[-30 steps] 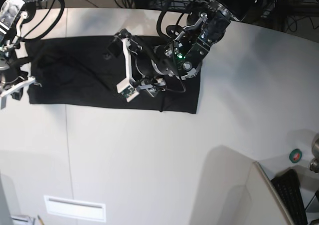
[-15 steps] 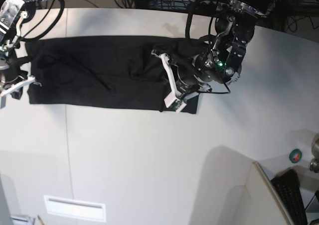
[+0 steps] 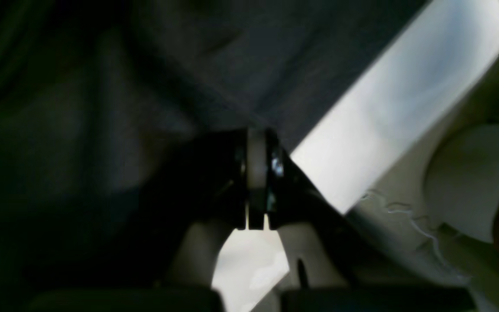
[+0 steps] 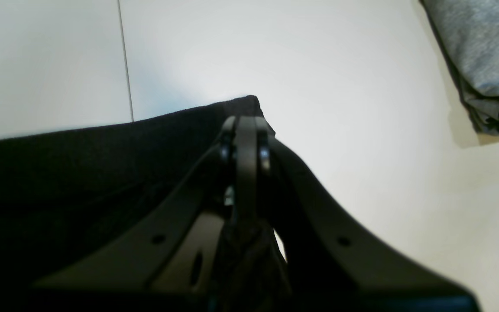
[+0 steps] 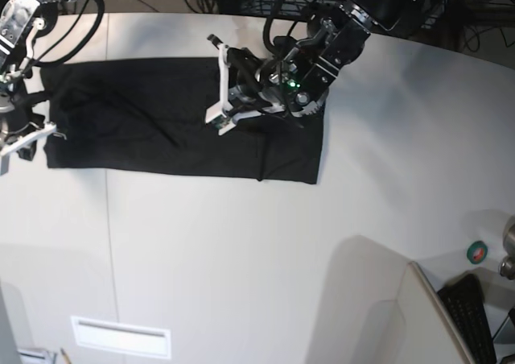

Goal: Layout the t-shirt on the table in an organized manner, then fold the t-shirt properly
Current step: 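Press and adjust the folded strip with the left gripper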

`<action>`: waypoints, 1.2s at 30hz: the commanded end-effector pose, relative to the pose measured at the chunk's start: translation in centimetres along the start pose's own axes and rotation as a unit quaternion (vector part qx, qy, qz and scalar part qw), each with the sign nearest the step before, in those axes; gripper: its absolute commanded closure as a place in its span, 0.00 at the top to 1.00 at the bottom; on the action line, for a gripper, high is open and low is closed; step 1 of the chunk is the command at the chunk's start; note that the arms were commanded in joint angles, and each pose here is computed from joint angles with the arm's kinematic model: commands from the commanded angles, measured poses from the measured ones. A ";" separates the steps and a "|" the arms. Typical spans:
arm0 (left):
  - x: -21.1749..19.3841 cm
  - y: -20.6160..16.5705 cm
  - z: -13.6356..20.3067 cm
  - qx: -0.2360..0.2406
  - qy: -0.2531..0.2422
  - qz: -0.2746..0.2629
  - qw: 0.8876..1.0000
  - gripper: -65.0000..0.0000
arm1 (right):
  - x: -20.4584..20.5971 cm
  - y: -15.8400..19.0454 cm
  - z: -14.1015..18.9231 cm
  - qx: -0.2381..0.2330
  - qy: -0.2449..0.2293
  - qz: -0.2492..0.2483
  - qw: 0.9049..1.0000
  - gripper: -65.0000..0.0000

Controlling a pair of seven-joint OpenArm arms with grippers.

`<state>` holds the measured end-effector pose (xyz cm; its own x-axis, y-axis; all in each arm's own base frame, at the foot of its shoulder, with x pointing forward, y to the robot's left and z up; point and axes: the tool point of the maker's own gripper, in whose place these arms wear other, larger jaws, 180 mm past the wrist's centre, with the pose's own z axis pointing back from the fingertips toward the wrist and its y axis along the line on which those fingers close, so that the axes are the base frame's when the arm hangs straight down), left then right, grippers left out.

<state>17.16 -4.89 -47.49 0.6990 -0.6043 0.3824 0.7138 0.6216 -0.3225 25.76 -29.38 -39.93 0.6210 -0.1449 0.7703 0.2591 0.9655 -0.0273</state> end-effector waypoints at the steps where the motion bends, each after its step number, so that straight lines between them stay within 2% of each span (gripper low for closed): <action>1: 1.9 -0.8 0.3 -0.012 -0.026 -0.003 1.000 0.00 | 1.5 -0.3 0.1 -0.001 -0.026 0.001 1.000 0.00; 5: 4.3 -2.0 0.5 -0.022 -0.052 -0.010 0.998 0.00 | 1.5 -0.3 0.1 -0.001 -0.026 0.001 1.000 0.00; 8: 5.2 -1.1 2.2 -0.005 -0.074 -0.023 0.997 0.00 | 1.5 -0.3 0.1 -0.001 -0.026 0.001 1.000 0.00; 10: 4.8 1.5 4.0 0.025 -0.089 -0.009 0.996 0.00 | 1.5 -0.3 0.1 -0.001 -0.026 0.001 1.000 0.00; 14: 3.2 7.4 7.0 0.086 -0.110 0.061 0.988 0.00 | 1.5 -0.3 0.1 -0.002 -0.026 0.000 1.000 0.00; 18: 1.0 11.0 7.4 0.115 -0.095 0.109 0.983 0.00 | 1.5 -0.2 0.1 0.000 -0.026 0.002 1.000 0.00; 23: 0.9 12.0 6.3 0.113 -0.078 0.123 0.983 0.00 | 1.6 -0.1 0.1 0.002 -0.026 0.002 1.000 0.00; 27: 3.2 12.0 5.4 0.099 -0.089 0.130 0.982 0.00 | 1.6 -0.1 0.1 0.001 -0.026 0.002 1.000 0.00; 32: 6.7 9.7 3.2 0.068 -0.079 0.089 0.991 0.00 | 1.5 -0.3 0.1 -0.001 -0.026 0.001 1.000 0.00; 36: 9.5 8.0 1.7 0.045 -0.083 0.079 0.992 0.00 | 1.6 -0.3 0.1 -0.001 -0.026 0.002 1.000 0.00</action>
<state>27.82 -3.90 -46.50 0.8019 -0.4299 0.4149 0.5698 0.7593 -0.3144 25.74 -29.37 -39.99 0.6221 -0.1459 0.7692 0.2592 0.9655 -0.0265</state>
